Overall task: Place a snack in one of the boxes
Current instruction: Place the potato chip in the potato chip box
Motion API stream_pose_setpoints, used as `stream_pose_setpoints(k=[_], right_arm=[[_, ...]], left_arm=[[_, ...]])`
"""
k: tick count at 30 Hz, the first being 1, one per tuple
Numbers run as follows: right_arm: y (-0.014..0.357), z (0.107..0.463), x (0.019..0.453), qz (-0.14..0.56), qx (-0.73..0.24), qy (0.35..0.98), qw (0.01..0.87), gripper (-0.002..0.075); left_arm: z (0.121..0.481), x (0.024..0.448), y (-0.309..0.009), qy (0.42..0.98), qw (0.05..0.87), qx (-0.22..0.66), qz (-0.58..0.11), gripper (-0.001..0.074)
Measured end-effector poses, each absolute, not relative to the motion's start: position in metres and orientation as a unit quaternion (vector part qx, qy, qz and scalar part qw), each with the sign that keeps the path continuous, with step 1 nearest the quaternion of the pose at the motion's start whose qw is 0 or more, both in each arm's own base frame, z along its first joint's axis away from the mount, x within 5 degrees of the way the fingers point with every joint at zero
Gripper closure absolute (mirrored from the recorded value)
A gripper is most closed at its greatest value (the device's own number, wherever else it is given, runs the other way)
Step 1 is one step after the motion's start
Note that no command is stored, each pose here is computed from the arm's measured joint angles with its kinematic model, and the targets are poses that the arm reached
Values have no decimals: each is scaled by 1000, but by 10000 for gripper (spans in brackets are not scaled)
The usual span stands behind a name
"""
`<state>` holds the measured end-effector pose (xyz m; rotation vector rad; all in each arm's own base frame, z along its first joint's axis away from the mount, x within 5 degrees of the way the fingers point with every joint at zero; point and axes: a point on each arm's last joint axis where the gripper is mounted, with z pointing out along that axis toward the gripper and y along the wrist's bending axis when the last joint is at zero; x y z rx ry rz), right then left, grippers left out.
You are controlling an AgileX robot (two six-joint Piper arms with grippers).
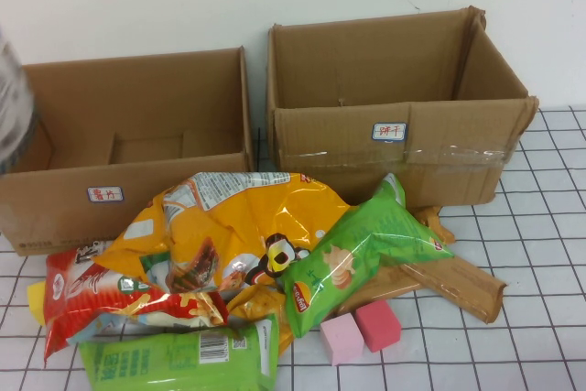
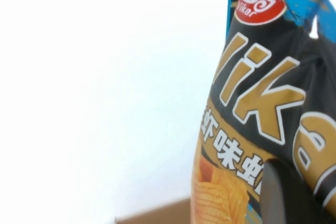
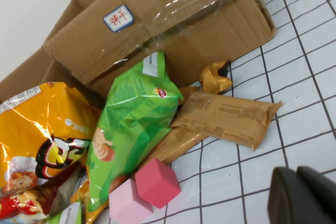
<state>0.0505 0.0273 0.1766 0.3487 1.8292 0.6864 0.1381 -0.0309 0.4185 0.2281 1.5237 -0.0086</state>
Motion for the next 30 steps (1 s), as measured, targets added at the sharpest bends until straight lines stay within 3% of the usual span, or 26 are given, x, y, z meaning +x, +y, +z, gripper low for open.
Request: stream_pose_setpoints(k=[4, 11, 18, 25, 28, 30], right_arm=[[28, 176, 50, 291, 147, 772, 545, 727], [28, 177, 50, 295, 149, 771, 544, 727], [28, 177, 50, 296, 148, 771, 543, 727], [28, 177, 50, 295, 146, 772, 544, 727], [28, 177, 50, 295, 147, 772, 544, 727], [28, 177, 50, 294, 145, 772, 545, 727]], left_arm=[[425, 167, -44, 682, 719, 137, 9, 728], [415, 257, -66, 714, 682, 154, 28, 728], [391, 336, -43, 749, 659, 74, 2, 729], [348, 371, -15, 789, 613, 40, 24, 722], [333, 381, -8, 799, 600, 41, 29, 663], [326, 386, -3, 802, 596, 40, 27, 566]])
